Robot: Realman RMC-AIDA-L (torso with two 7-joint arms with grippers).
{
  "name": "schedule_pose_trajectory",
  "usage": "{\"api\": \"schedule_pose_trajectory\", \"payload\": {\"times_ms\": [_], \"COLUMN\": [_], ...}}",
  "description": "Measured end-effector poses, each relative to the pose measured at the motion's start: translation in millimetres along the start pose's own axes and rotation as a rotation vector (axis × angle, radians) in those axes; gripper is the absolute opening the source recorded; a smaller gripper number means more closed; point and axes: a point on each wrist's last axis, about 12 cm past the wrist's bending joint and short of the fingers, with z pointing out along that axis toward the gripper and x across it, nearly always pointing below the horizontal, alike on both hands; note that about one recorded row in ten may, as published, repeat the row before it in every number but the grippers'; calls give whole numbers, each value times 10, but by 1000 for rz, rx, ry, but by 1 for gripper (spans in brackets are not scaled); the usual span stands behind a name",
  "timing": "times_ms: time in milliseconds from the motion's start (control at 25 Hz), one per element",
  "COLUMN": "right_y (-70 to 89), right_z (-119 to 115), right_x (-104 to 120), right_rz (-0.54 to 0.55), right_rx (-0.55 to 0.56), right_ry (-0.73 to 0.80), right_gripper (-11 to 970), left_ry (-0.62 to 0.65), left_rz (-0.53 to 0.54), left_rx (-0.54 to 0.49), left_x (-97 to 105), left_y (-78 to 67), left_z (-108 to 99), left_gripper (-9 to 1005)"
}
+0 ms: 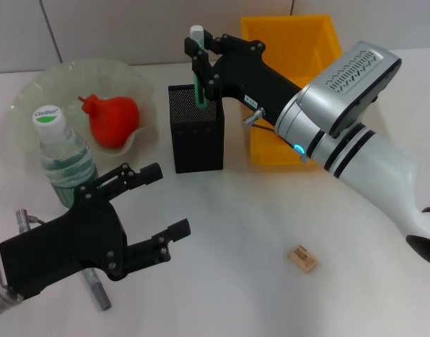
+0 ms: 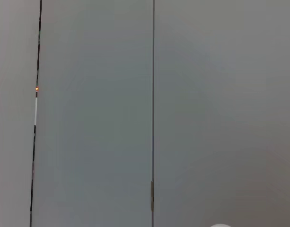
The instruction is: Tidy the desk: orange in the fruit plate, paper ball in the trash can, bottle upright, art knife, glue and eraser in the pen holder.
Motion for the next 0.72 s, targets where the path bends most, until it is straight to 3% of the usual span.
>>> {"api": "schedule_pose_trajectory", "payload": {"times_ms": [240, 480, 720], "right_y": [13, 20, -17], "right_z": [-26, -31, -177], "right_x": [17, 24, -6], "right_rz": [7, 3, 42], "right_rx": [5, -1, 4], "right_ry": [-2, 0, -68], "right_gripper": [230, 425, 544], "left_ry": [-2, -6, -18], "left_rz": [-2, -3, 1], "left_rx": [4, 6, 12], "left_x": [0, -2, -16], "left_y": [-9, -17, -33], "left_z": [-2, -10, -37], "left_gripper": [806, 805, 805]}}
